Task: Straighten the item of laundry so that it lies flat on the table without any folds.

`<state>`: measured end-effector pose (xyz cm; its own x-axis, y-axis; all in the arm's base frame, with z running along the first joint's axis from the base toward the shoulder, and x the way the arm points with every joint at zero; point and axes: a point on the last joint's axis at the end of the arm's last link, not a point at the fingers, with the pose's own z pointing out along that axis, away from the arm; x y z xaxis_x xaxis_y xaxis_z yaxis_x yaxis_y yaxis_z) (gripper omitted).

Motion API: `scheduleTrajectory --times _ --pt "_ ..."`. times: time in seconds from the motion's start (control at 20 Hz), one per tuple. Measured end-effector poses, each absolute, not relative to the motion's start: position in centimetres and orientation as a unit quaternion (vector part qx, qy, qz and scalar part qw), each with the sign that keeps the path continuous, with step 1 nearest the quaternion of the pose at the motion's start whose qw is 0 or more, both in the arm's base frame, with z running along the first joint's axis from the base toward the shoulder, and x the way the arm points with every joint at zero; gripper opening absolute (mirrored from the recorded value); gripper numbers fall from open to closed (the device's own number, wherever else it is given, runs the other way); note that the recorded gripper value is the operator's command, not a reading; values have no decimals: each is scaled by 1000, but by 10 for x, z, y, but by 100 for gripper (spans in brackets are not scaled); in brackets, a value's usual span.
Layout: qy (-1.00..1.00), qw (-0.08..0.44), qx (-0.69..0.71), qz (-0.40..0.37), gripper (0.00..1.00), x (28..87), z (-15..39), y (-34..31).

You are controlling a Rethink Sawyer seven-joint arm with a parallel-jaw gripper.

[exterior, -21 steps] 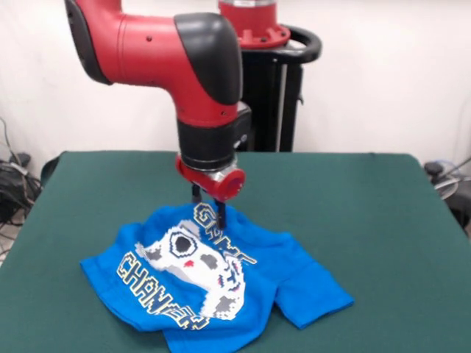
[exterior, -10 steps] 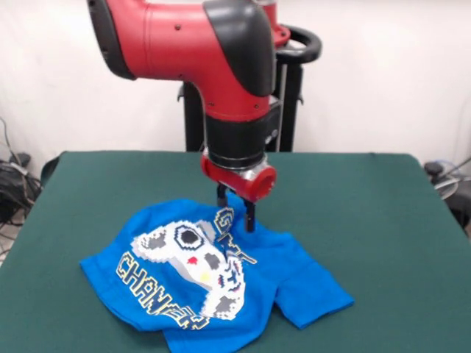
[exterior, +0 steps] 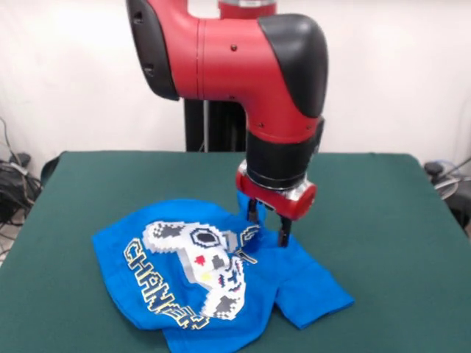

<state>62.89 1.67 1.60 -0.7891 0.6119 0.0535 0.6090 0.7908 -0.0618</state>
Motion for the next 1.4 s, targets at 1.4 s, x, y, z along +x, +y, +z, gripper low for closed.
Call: scheduleTrajectory --times 1.4 --pt "-917 65 -370 135 100 634 38 -117"
